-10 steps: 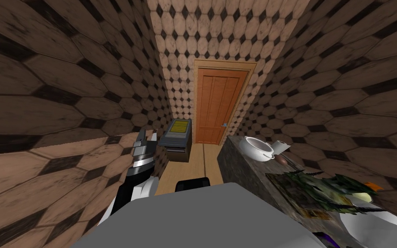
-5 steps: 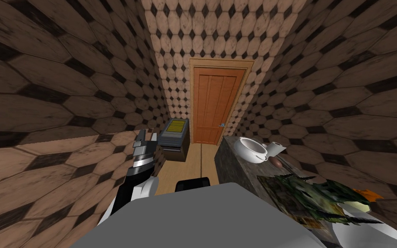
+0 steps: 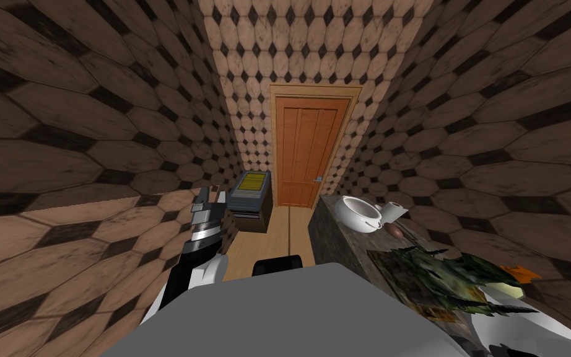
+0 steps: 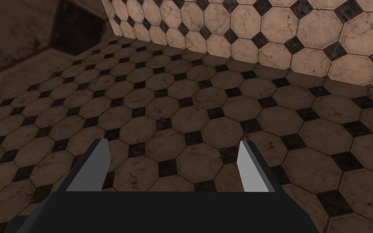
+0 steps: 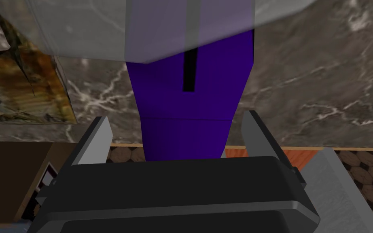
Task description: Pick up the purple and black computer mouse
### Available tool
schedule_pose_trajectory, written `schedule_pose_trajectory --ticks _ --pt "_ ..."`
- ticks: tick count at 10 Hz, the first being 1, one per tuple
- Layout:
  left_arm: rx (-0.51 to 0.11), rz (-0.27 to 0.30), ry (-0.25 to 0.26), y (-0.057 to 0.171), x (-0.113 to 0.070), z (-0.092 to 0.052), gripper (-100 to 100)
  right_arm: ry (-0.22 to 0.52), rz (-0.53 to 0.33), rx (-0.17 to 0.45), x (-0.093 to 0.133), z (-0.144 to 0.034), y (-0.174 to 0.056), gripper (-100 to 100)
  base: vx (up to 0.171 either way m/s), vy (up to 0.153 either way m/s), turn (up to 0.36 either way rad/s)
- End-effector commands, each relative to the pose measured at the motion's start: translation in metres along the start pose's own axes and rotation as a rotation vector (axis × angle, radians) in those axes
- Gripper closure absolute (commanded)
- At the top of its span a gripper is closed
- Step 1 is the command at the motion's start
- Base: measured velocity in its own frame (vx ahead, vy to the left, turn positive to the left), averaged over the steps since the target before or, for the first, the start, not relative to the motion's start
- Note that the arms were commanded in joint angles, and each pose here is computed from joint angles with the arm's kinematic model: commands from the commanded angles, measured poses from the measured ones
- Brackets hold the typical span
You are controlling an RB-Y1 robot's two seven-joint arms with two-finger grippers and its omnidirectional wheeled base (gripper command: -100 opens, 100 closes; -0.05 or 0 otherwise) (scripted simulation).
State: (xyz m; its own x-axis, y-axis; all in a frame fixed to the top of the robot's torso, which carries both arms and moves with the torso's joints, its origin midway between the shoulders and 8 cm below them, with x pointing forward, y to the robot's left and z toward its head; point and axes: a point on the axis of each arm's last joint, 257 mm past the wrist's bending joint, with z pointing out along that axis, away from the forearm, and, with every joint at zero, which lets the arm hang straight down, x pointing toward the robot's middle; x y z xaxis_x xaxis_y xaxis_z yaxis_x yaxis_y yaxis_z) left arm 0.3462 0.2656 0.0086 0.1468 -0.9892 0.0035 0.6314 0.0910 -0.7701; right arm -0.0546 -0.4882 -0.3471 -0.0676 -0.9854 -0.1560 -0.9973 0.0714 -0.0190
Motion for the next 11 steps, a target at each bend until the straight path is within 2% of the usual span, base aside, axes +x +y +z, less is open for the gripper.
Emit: schedule_pose_trajectory --ticks 1,5,6,10,11 --pt "0.0 0.0 0.0 0.0 0.0 0.0 0 0.001 -0.002 -0.001 0.0004 0.0035 -0.0035 -100 -0.012 0.002 -0.016" --pt "0.0 0.0 0.0 0.0 0.0 0.0 0 0.004 -0.011 -0.004 0.0007 0.0095 -0.0104 -100 -0.011 0.0 -0.021" --pt "0.0 0.0 0.0 0.0 0.0 0.0 0 0.005 -0.01 -0.004 0.0011 0.0098 -0.0107 100 0.0 0.0 0.0" --pt "0.0 0.0 0.0 0.0 0.0 0.0 0 0.005 -0.008 -0.005 0.0011 0.0097 -0.0101 100 0.0 0.0 0.0" --pt "0.0 0.0 0.0 0.0 0.0 0.0 0 0.005 -0.008 -0.005 0.0011 0.0097 -0.0101 0 0.0 0.0 0.0"
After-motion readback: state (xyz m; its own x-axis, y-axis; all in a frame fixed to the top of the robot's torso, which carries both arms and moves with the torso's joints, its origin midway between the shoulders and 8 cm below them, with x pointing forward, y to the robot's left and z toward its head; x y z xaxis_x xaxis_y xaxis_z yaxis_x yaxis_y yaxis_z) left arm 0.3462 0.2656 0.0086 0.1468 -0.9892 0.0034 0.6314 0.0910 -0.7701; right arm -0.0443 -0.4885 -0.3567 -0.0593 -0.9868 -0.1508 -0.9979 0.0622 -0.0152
